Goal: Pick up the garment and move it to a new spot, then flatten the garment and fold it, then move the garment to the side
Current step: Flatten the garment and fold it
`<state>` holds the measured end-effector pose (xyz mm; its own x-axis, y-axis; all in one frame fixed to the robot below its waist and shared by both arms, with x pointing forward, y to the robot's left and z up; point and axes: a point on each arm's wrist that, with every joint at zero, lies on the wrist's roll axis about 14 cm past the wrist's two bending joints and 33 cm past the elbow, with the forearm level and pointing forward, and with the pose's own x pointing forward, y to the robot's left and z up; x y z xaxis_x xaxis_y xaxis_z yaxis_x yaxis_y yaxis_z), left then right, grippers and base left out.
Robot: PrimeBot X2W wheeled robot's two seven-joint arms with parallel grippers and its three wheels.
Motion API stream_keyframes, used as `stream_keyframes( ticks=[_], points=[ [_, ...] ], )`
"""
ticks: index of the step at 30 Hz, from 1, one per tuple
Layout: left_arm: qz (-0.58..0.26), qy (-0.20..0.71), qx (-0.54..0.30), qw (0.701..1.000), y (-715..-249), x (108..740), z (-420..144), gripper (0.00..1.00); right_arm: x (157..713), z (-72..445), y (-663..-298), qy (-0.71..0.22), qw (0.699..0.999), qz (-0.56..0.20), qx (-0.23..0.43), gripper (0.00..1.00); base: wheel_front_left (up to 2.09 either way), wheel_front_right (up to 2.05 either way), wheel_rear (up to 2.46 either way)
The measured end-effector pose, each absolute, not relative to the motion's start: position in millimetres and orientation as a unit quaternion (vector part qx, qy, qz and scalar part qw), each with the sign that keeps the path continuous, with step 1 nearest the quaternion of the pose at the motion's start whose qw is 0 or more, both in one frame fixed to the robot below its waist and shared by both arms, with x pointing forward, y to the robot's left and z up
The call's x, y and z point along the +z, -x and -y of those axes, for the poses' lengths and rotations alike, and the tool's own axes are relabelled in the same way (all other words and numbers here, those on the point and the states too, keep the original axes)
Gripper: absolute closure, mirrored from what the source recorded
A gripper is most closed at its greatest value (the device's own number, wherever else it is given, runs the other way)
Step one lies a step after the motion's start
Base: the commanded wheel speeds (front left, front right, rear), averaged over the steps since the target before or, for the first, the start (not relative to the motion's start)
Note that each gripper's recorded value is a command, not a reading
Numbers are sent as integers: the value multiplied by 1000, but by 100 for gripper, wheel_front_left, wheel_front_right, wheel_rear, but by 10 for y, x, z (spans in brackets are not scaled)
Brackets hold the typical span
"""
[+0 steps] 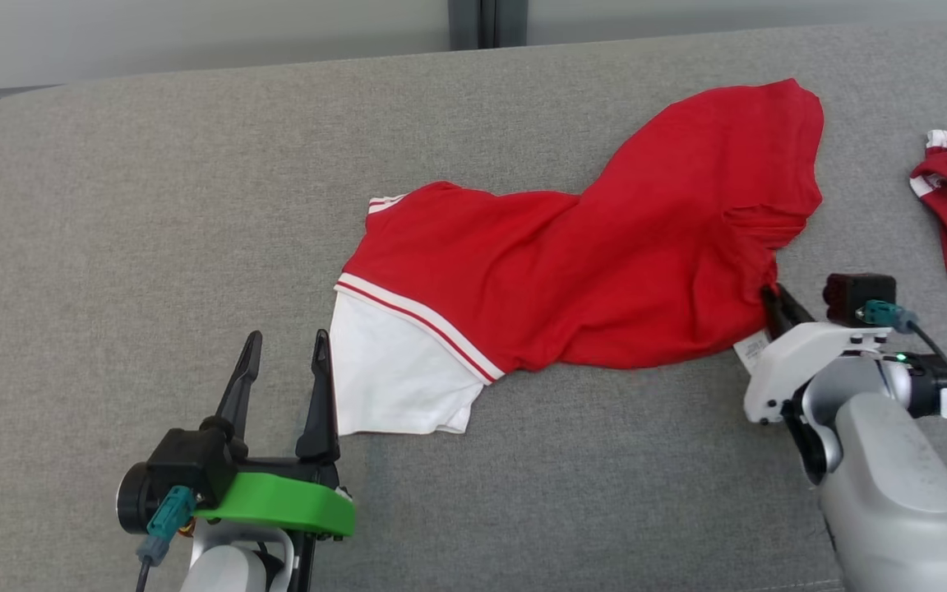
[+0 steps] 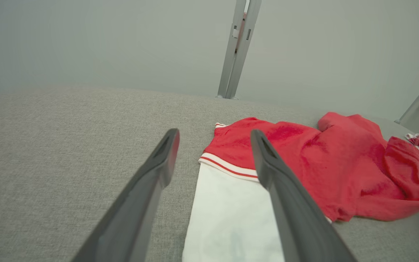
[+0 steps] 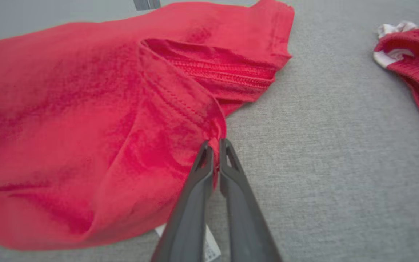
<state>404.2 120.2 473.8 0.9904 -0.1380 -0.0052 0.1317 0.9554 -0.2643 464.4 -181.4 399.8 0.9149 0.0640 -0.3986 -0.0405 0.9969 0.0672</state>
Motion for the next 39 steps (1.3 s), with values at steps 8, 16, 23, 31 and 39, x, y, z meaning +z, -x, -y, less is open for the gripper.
stream_keyframes(
  ticks=[8,16,23,31,39],
  points=[
    [-8,136,-86,987,-4052,4774,-1077,0,4124,2591,-4358,23,980,-188,-54,100,0,0,0],
    [-15,139,-105,985,-4074,4735,-948,0,4119,2743,-4107,33,976,-196,-88,0,0,0,0],
    [-12,139,-108,984,-4039,4770,-934,0,4182,2661,-3987,20,981,-171,-89,0,0,0,0],
    [1,143,-112,983,-3949,4889,-920,0,4637,2435,-4028,1,996,-72,-59,0,0,0,0],
    [12,152,-108,982,-3794,4994,-935,0,5015,2094,-3989,-21,1000,3,-10,0,0,0,0]
  ],
)
